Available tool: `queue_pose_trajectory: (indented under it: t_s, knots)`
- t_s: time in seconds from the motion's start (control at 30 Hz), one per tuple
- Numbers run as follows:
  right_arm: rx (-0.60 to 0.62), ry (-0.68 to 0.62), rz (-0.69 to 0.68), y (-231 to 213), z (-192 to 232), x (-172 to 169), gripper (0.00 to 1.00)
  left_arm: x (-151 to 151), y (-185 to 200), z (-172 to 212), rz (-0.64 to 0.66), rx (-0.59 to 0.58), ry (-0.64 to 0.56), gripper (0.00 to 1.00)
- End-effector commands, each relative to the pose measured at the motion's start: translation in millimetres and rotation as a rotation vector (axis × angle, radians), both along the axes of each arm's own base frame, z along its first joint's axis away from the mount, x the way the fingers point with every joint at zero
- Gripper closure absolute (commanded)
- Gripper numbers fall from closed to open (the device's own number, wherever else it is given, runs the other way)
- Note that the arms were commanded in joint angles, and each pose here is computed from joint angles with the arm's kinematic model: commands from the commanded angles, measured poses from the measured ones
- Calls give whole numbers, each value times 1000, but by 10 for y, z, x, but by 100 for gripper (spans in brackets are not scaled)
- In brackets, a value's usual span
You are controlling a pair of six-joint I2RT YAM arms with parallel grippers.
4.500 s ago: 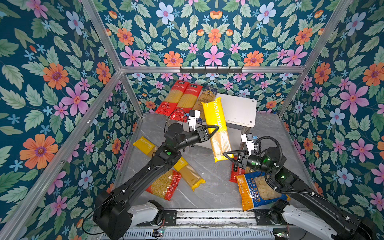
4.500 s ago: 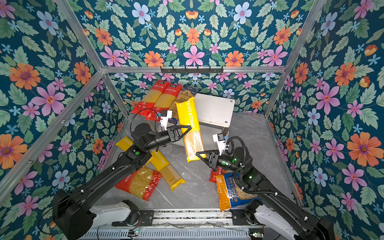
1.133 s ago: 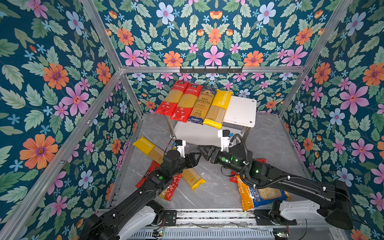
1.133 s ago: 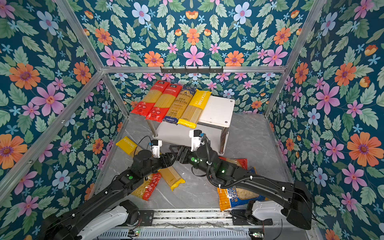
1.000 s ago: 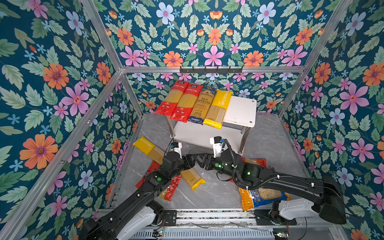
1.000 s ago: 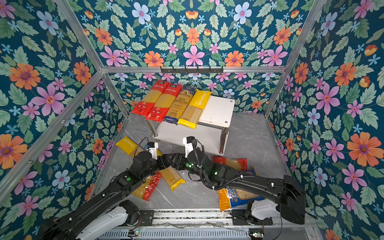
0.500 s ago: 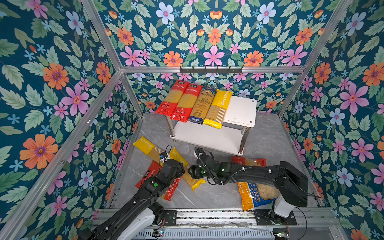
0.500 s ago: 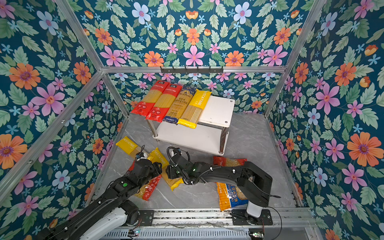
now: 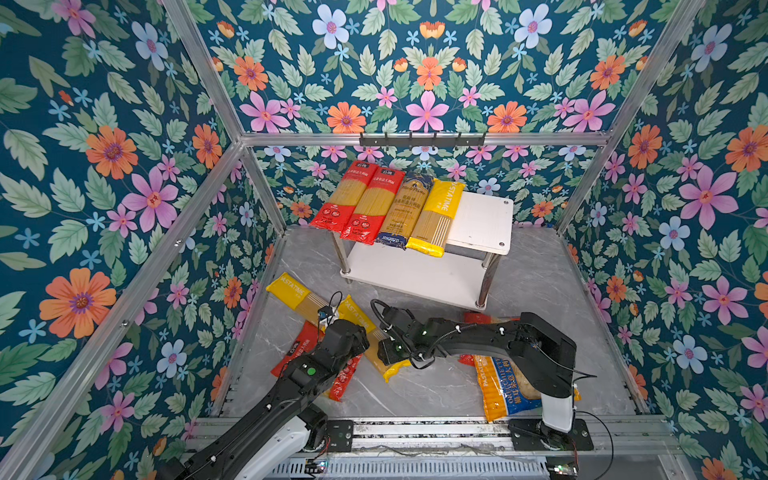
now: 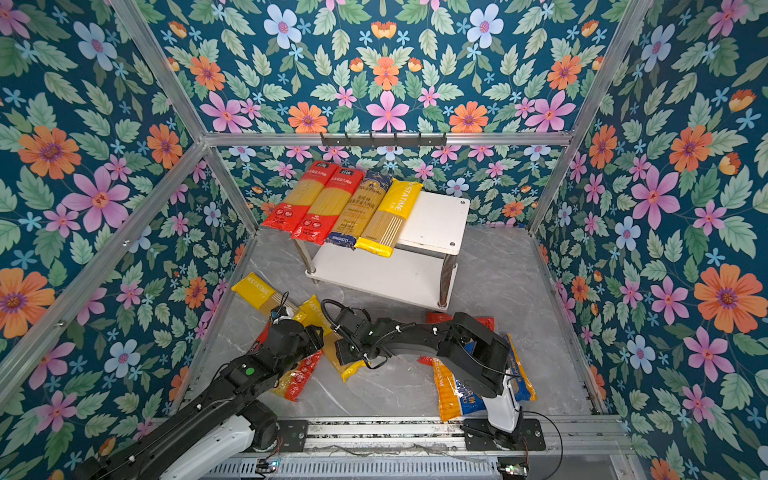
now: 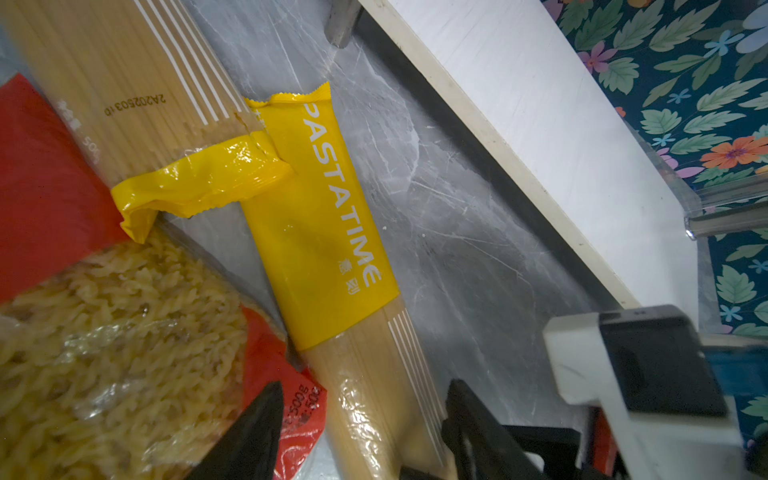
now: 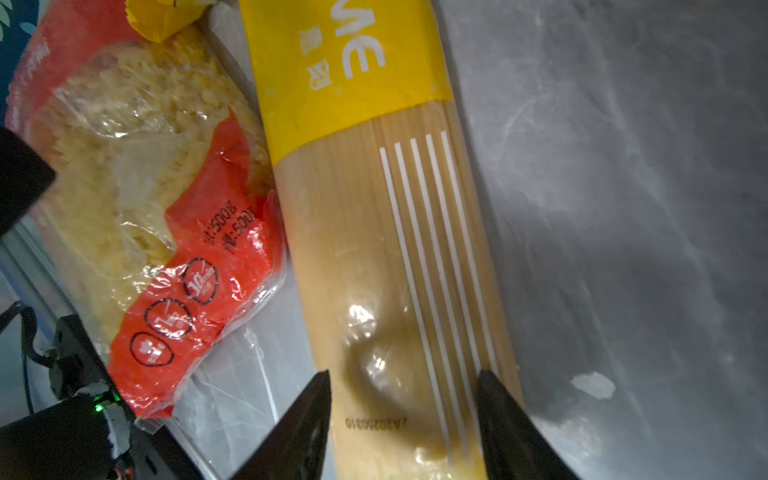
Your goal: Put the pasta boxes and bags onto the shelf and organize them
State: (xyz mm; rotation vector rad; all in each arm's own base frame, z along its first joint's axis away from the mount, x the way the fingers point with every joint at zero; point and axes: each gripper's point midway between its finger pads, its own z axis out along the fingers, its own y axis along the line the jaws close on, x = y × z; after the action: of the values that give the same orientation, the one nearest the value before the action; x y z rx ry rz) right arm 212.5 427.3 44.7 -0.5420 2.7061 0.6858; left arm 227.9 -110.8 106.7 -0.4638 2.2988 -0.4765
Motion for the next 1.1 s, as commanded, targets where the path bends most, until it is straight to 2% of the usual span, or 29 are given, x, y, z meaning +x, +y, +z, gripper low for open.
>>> queue_pose_trajectory:
  t_s: [0.0, 0.37, 0.43, 0.57, 0.77, 0.87, 1.07]
  knots:
    - [-58, 42, -6, -142, -114, -53, 46, 23, 2, 17, 12, -17, -20, 35]
    - [-183, 74, -148, -839, -252, -88, 50, 13, -80, -32, -19, -48, -14, 35]
    - [-166, 72, -153, -896, -166, -137, 51, 9, -80, -34, -23, -44, -13, 35]
    - [-68, 57, -132, -804, 66, -191, 49, 15, -90, -93, -25, -41, -6, 35]
    - [14, 28, -102, -551, 105, 58, 39, 8, -131, -265, -34, -41, 30, 36]
    - [10, -8, -68, -374, 71, 195, 35, 21, -111, -256, -20, -43, 17, 36]
    - [-15, 1, -16, -157, -64, 289, 37, 60, -81, -182, 15, -57, -7, 35]
